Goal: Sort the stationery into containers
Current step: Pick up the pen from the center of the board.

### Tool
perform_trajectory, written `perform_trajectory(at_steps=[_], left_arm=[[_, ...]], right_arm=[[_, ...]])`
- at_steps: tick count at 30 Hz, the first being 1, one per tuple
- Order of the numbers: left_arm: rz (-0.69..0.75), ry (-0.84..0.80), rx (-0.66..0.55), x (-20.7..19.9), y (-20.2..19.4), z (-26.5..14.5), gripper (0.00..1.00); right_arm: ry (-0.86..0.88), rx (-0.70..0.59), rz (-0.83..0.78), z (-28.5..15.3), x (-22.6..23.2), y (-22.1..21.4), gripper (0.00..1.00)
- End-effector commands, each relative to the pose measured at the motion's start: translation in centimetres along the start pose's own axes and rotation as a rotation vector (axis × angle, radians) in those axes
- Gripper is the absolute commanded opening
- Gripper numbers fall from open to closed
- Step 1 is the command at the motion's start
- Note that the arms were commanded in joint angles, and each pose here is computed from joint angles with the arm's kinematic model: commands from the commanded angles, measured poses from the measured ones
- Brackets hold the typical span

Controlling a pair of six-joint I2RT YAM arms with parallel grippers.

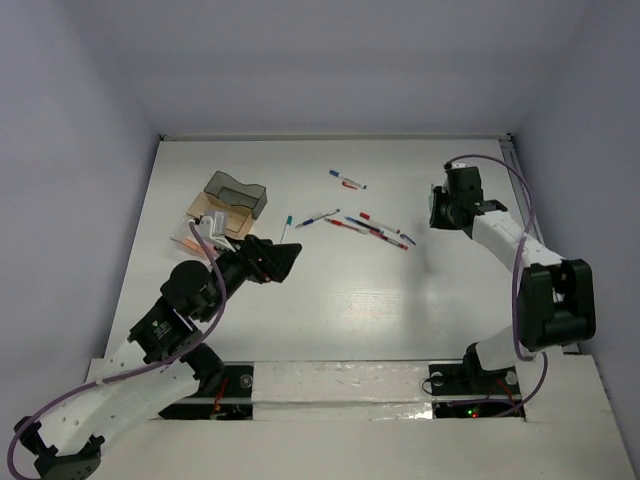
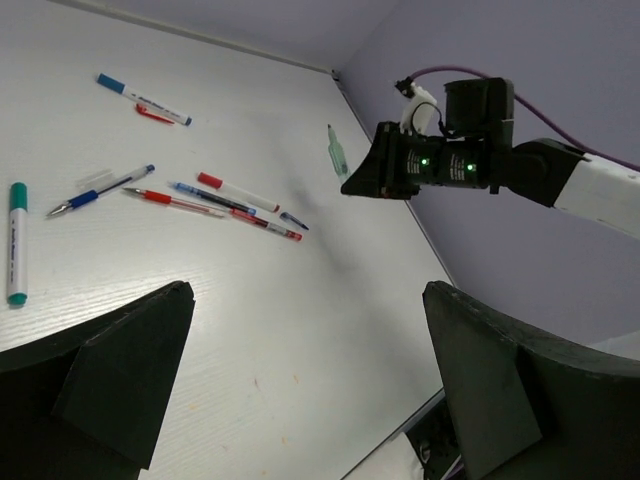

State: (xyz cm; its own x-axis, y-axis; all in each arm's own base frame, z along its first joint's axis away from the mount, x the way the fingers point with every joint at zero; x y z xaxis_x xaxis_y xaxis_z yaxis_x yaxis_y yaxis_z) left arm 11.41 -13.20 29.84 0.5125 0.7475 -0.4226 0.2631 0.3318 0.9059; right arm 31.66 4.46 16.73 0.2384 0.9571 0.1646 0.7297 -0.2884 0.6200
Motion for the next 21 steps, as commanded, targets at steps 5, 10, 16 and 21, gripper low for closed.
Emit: perform_trajectory(at_steps=[5, 10, 16, 21], left_arm=[[-0.042, -0.088, -0.004, -0.7, -1.1, 2.1, 0.99], [-0.083, -0.099, 0.039, -0.6, -3.3, 4.4, 0.99], [-0.112, -0.078, 0.018, -0.4, -4.3, 6.6, 0.48], [-0.124, -0.034, 0.024, 0.0, -5.4, 8.4, 0.38]], right_arm=[[0.326, -0.14, -0.008, -5.3, 4.1, 0.5, 0.06], [0.504, -0.134, -0.079, -8.2, 8.2, -2.4, 0.05], [0.674, -0.086, -0.145, -10.1, 12.0, -5.7, 0.05], [0.774, -0.058, -0.174, -10.9, 13.7, -7.4, 0.04]])
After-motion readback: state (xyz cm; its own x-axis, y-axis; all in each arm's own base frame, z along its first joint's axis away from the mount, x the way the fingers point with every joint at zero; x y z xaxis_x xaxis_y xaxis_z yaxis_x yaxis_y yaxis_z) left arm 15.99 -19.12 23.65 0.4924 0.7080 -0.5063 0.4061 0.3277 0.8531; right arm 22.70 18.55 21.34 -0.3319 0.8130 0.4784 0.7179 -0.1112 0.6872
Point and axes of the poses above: each gripper's point midway between its finger pads, its own z axis out along the fingers, its own x axis along the line the jaws close on, y = z × x, the point moved 10 cm from there along -z, back along the fingers, and after that the axes turned 12 degrees about z, right-handed, at the moved point
